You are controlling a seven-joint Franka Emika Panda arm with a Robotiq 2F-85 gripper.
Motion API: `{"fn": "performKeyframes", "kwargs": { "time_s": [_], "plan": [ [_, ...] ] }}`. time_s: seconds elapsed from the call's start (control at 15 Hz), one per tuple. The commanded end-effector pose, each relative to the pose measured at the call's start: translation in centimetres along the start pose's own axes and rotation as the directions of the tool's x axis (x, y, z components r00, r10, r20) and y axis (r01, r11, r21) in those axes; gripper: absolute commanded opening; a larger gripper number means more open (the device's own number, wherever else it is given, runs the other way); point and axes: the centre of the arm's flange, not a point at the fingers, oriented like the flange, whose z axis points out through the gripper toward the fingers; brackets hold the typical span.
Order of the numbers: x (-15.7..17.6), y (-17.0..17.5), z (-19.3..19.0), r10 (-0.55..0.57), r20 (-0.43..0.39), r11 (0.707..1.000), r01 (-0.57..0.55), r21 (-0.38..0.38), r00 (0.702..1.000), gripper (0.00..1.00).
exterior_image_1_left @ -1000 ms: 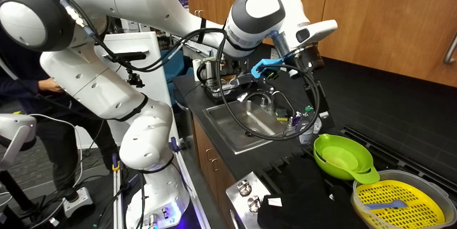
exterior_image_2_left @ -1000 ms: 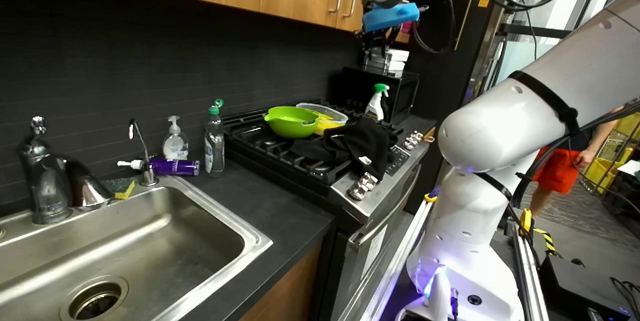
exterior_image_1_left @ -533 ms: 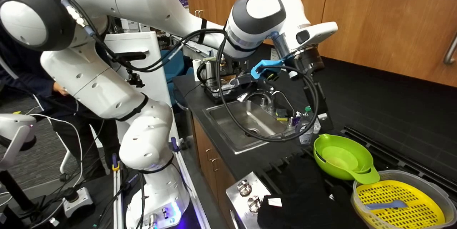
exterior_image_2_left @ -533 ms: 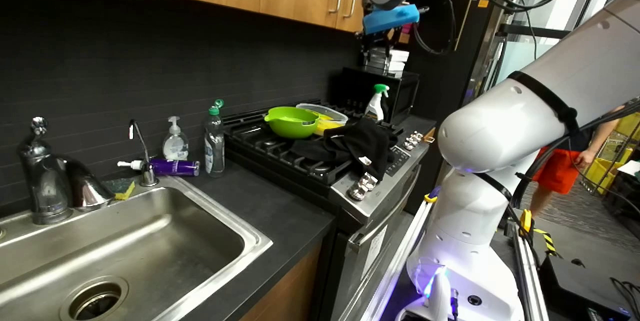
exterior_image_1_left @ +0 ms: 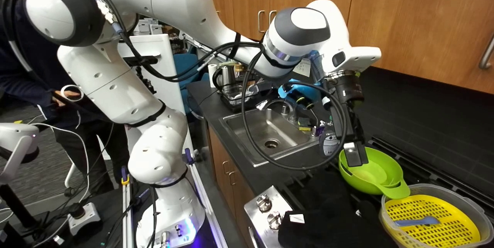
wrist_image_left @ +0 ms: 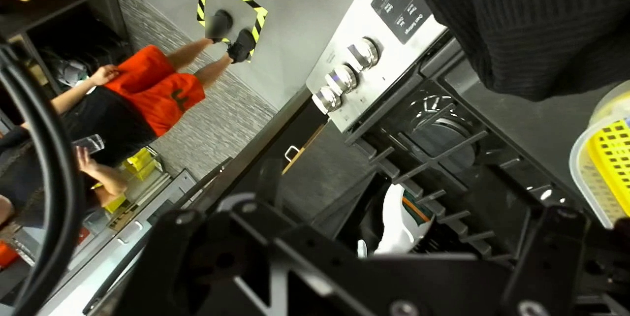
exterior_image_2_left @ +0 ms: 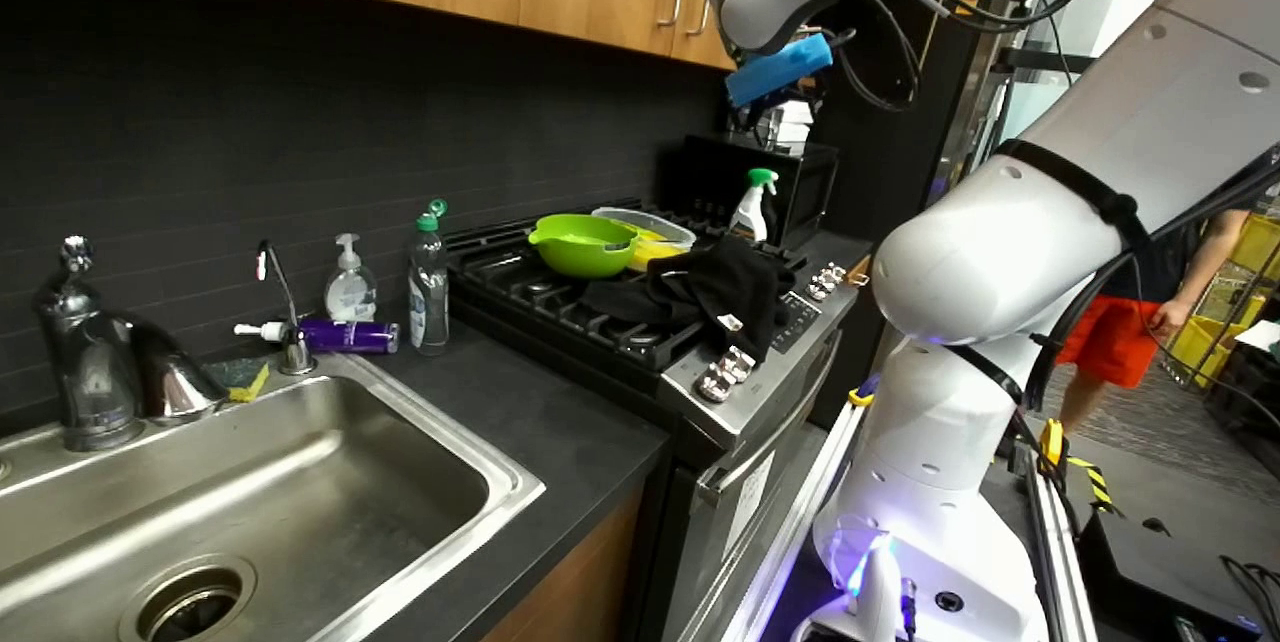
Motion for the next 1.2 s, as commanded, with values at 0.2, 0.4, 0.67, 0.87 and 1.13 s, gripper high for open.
{"fn": "performKeyframes", "kwargs": {
  "time_s": [0.2, 0.4, 0.67, 0.87, 1.13],
  "plan": [
    [-0.1, -0.1, -0.2, -0.004, -0.001, 1.0, 0.004, 0.01, 1.0, 1.0],
    [-0.1, -0.1, -0.3, -0.004, -0.003, 1.0, 0.004, 0.012, 1.0, 1.0],
    [0.8, -0.5, 0.6, -0.069, 0.097, 0.996, 0.063, 0.067, 0.993, 1.0],
    [1.5, 0.1, 3.7, -0.147, 0.179, 0.988, 0.138, 0.063, 0.973, 1.0],
    [1.6, 0.7, 8.1, -0.24, 0.318, 0.968, 0.2, 0.152, 0.917, 1.0]
  ]
}}
